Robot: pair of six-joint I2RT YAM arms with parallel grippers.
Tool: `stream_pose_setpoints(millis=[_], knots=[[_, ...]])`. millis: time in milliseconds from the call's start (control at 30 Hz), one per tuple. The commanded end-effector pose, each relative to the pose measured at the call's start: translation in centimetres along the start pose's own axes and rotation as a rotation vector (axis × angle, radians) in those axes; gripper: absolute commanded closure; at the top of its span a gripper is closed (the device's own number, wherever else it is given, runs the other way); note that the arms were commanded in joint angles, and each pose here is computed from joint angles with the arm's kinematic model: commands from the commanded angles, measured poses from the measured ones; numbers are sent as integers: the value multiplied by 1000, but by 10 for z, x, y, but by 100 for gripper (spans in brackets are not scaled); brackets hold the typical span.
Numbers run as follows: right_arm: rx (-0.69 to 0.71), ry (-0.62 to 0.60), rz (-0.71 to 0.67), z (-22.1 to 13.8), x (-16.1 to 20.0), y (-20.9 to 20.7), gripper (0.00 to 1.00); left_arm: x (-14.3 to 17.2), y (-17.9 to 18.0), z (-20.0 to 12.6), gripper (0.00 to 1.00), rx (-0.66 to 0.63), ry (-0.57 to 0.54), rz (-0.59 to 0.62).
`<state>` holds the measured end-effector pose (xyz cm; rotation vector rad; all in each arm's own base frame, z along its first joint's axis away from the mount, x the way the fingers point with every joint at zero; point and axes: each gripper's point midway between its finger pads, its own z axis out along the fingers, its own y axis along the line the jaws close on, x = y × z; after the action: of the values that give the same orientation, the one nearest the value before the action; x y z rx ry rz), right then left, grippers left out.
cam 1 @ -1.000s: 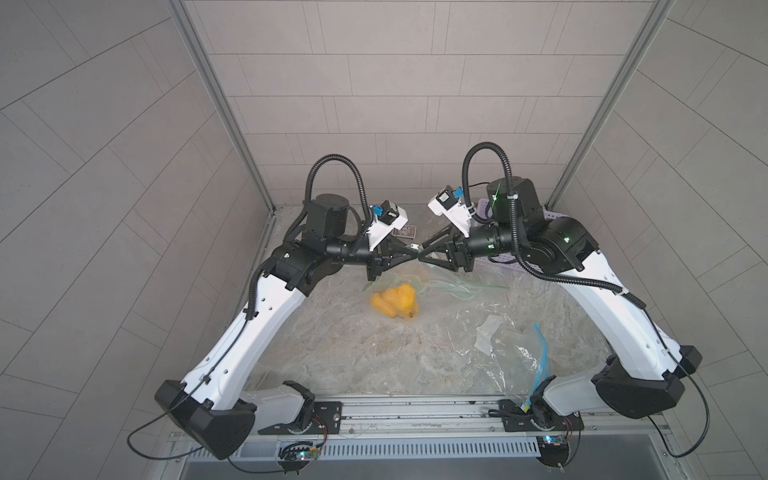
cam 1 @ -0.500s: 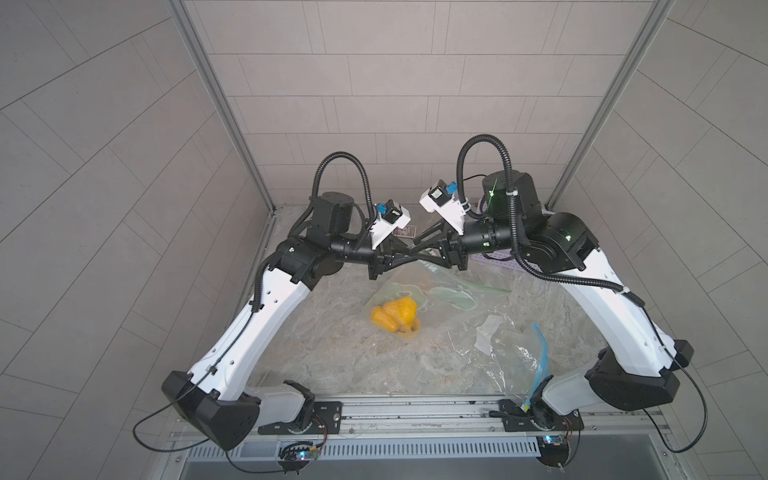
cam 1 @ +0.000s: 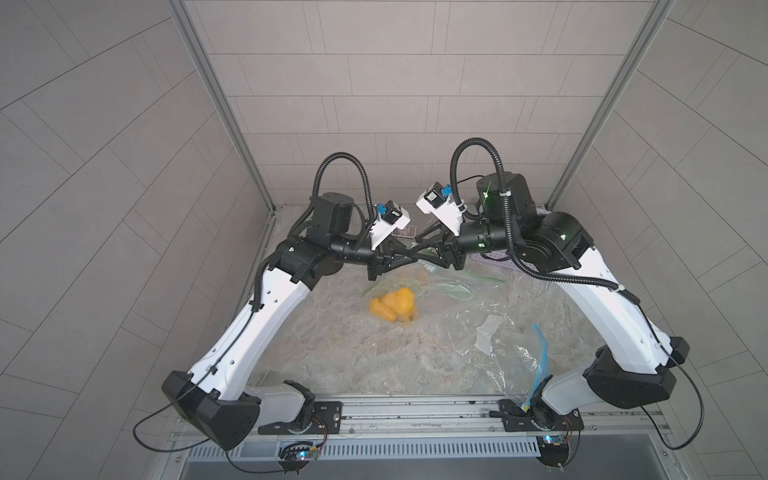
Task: Open the zip-top bag and take out the pear
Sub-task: Unzip the zipper on the zipper food storage bag.
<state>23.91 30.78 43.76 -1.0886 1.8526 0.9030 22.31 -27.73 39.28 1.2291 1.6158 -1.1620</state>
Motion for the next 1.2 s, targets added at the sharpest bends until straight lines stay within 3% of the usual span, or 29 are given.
stream_pose_setpoints(millis=[0,133,500,1167], knots=[[32,1,-25,-3,-1,-4,55,-17,-9,-7,100,20,-39,66],[30,9,-21,-1,1,-6,55,-17,-9,-8,100,19,-40,67],[-20,13,-15,-2,5,2,87,-18,-8,-8,100,14,-39,67],[4,22,10,-19,27,2,90,-27,11,-12,100,-119,-63,100]])
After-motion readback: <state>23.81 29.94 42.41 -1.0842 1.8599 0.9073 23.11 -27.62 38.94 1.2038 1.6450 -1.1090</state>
